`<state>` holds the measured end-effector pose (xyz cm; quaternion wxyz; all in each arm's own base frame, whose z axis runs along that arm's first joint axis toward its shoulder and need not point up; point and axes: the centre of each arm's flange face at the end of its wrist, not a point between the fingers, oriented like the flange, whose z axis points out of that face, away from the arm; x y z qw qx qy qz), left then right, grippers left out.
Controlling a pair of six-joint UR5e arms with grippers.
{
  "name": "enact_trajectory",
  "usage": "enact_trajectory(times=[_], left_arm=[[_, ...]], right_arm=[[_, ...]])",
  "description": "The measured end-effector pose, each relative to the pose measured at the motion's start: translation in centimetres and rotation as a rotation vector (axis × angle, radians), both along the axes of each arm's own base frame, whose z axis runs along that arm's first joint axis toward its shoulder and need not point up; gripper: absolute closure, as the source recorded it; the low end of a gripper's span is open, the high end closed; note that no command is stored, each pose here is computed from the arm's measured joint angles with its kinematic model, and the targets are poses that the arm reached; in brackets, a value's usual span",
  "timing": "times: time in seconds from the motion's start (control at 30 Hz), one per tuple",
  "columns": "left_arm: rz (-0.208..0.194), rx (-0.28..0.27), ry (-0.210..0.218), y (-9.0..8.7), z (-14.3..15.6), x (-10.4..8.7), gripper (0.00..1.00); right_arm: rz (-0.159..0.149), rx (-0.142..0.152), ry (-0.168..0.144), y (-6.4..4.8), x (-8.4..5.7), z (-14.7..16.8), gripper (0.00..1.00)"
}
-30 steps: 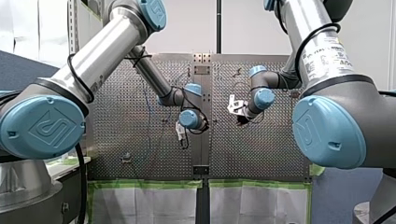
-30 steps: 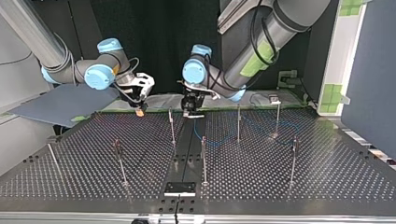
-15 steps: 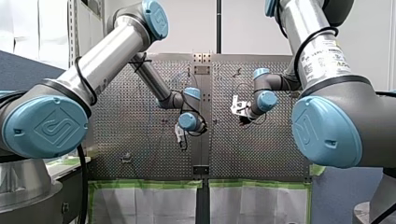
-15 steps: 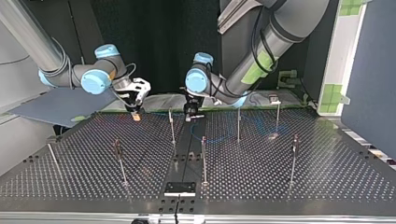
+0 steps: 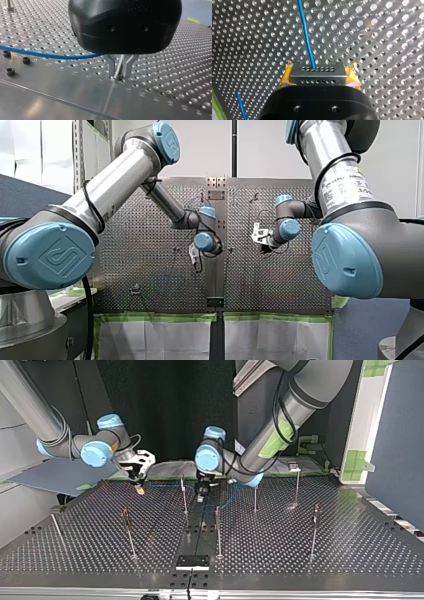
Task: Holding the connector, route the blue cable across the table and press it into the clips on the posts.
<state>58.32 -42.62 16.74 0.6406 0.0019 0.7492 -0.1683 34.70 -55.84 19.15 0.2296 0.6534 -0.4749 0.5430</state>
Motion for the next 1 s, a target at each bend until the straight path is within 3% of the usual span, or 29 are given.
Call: enact_trajectory(times=[0.03,0.1,0.13,0.2,0.47,0.77,1.0], left_arm=[[0.001,0.002,0.0,-0.1,0.1,0.0,0.49],[0.001,0.01,0.005,-0.3,0.2,-0.2,0.24],[0.001,0.014,0.008,-0.3,0.2,-0.3,0.24],[0.0,0.024,0.017,-0.5,0.1,-0.5,0.0],[0.02,0.083,0.069,-0.3,-0.3,-1.5,0.0],[-0.002,0.152,0.128,-0.3,0.2,-4.4,0.0],[-0.02,0.146,0.11,-0.4,1.8,-6.6,0.0]], right_arm=[[-0.001,0.0,0.0,-0.1,-0.1,0.0,1.0],[-0.002,0.0,-0.001,-0.2,-0.3,0.0,1.0],[-0.003,0.001,-0.001,-0.2,-0.3,0.0,1.0],[-0.004,0.001,-0.001,-0.3,-0.5,0.0,1.0],[-0.003,0.003,-0.002,-0.4,-0.6,0.0,1.0],[-0.003,0.004,-0.003,-0.4,-0.7,0.0,1.0],[-0.003,0.01,-0.001,-0.4,-0.8,-0.1,1.0]])
